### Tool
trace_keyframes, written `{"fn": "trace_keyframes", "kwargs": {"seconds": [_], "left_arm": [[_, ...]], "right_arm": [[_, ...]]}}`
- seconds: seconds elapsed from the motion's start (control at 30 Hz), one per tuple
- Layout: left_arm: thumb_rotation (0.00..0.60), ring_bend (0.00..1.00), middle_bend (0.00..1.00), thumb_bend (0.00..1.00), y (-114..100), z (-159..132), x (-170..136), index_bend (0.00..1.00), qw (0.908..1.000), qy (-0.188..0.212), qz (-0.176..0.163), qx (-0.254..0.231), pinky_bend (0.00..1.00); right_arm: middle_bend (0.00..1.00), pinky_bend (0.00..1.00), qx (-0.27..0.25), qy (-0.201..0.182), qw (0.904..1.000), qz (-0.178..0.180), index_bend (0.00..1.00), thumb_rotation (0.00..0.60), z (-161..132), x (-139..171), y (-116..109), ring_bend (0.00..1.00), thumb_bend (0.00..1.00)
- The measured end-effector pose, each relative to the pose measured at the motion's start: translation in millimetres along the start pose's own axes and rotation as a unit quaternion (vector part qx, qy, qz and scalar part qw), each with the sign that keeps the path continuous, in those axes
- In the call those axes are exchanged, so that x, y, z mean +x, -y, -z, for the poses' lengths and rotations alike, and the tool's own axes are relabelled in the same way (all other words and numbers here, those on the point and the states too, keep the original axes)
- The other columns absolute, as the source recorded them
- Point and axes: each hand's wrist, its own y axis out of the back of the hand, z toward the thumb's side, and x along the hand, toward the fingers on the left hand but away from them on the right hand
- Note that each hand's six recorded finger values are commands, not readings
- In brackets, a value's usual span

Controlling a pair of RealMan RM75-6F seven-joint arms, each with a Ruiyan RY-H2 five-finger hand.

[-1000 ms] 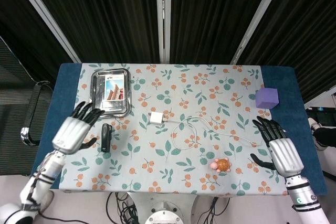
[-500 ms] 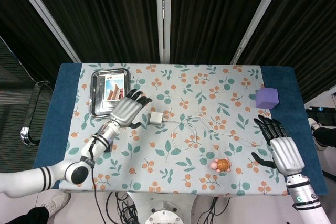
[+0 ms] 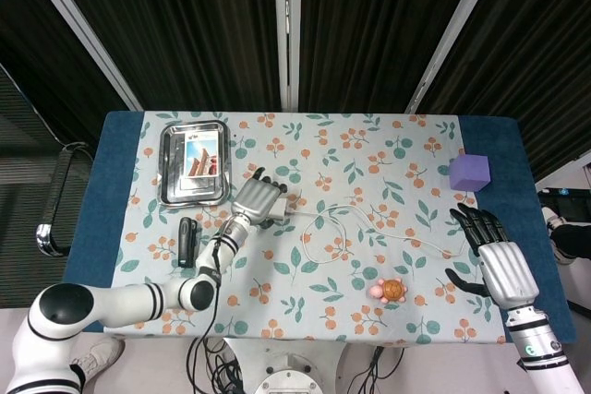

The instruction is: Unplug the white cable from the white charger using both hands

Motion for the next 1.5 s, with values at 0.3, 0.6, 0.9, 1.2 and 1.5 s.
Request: {"fn": "trace_keyframes", "kwargs": {"seconds": [0.3,0.6,0.9,1.2,1.5], "left_arm": [[0.600,0.20,0.30,0.22,6.5,5.1,2.1,0.30,0.9997,-0.020,-0.004,0.013,0.05],[0.600,0.20,0.31,0.23,10.4,7.2,4.3,0.33,0.9996,-0.026,0.005,0.007,0.06],[0.600,0.23,0.37,0.27,13.0,5.1,8.1,0.38,0.9995,-0.028,0.011,0.003,0.08],[0.600,0.42,0.56,0.45,14.1,2.3,10.0,0.57,0.9996,-0.025,0.008,-0.015,0.20],[0.600,0.42,0.56,0.44,-5.7,1.1,-23.0,0.57,0.9981,0.002,-0.021,-0.058,0.20]], "right_arm": [[0.00,0.00,-0.001,0.004,1.0000,0.000,0.00,0.600,3.3,1.2,0.5,0.00,0.17],[0.00,0.00,-0.001,0.008,1.0000,-0.001,0.00,0.600,4.6,1.5,0.7,0.00,0.17],[0.00,0.00,-0.002,0.011,0.9999,0.000,0.00,0.600,6.1,3.0,0.6,0.00,0.17],[0.00,0.00,-0.004,-0.016,0.9998,-0.006,0.00,0.600,-12.2,-3.8,1.6,0.00,0.17],[0.03,0.00,-0.014,-0.074,0.9971,-0.007,0.00,0.600,-75.7,-35.4,5.3,0.00,0.18]]}}
